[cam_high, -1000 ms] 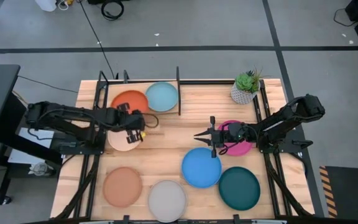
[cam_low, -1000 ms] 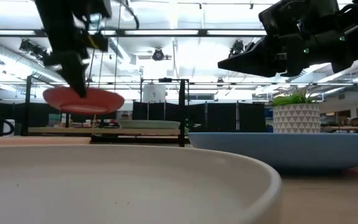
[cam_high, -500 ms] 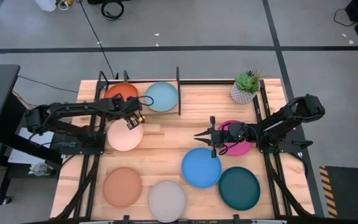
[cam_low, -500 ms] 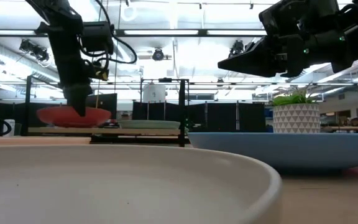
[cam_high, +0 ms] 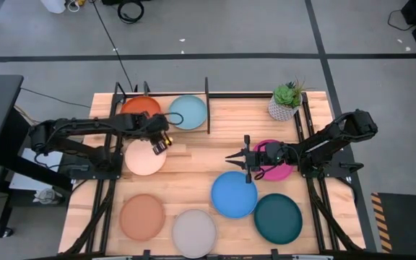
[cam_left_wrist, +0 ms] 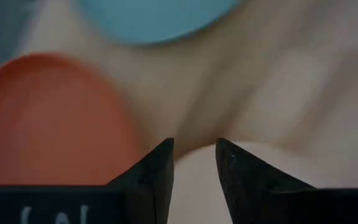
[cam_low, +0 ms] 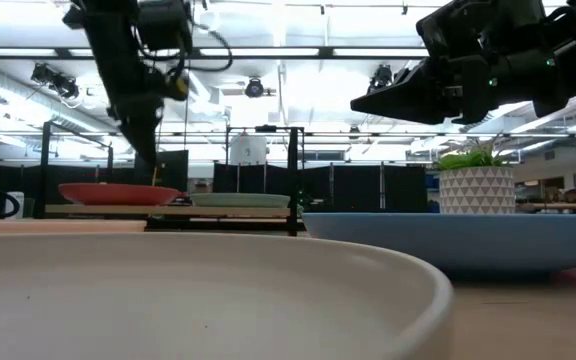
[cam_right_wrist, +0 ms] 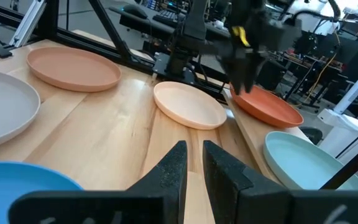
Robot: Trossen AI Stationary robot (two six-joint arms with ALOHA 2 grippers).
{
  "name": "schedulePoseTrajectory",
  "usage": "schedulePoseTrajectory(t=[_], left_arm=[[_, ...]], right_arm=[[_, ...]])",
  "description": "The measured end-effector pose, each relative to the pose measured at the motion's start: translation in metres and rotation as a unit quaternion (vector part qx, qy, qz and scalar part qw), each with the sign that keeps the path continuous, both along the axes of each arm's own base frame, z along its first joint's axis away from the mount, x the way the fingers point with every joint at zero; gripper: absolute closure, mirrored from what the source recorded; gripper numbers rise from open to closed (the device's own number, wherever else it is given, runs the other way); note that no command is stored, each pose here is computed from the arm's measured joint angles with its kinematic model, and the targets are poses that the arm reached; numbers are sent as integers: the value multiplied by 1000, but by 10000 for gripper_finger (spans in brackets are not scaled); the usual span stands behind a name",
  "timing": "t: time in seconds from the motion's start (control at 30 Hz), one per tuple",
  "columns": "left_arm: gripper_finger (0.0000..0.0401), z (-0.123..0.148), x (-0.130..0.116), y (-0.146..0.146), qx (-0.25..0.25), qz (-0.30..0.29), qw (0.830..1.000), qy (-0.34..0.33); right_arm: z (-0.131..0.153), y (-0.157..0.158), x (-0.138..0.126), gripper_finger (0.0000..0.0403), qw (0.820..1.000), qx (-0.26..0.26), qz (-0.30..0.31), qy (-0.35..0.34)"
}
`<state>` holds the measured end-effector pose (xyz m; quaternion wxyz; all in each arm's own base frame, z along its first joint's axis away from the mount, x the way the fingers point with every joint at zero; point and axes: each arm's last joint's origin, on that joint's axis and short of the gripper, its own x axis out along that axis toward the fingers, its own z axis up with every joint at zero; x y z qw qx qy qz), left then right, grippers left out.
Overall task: Place and stack plates onto a shelf
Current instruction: Stack the peach plate on top of the light blue plate on the shelf
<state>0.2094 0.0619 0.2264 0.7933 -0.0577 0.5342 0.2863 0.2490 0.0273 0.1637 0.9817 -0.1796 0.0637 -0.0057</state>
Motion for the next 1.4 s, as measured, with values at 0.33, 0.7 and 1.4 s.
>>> schedulePoseTrajectory(t=[0.33, 0.7, 1.4], left_arm=[[273, -16, 23, -56, -181, 61, 980, -64], [288, -54, 32, -78, -185, 121, 975, 35], [385, -55, 60, -82, -229, 17, 969, 93]], right_arm=[[0, 0, 0, 345, 1000, 5, 0, 2], [0, 0, 0, 345, 1000, 0, 0, -1], [0, 0, 0, 345, 1000, -7, 0, -1]])
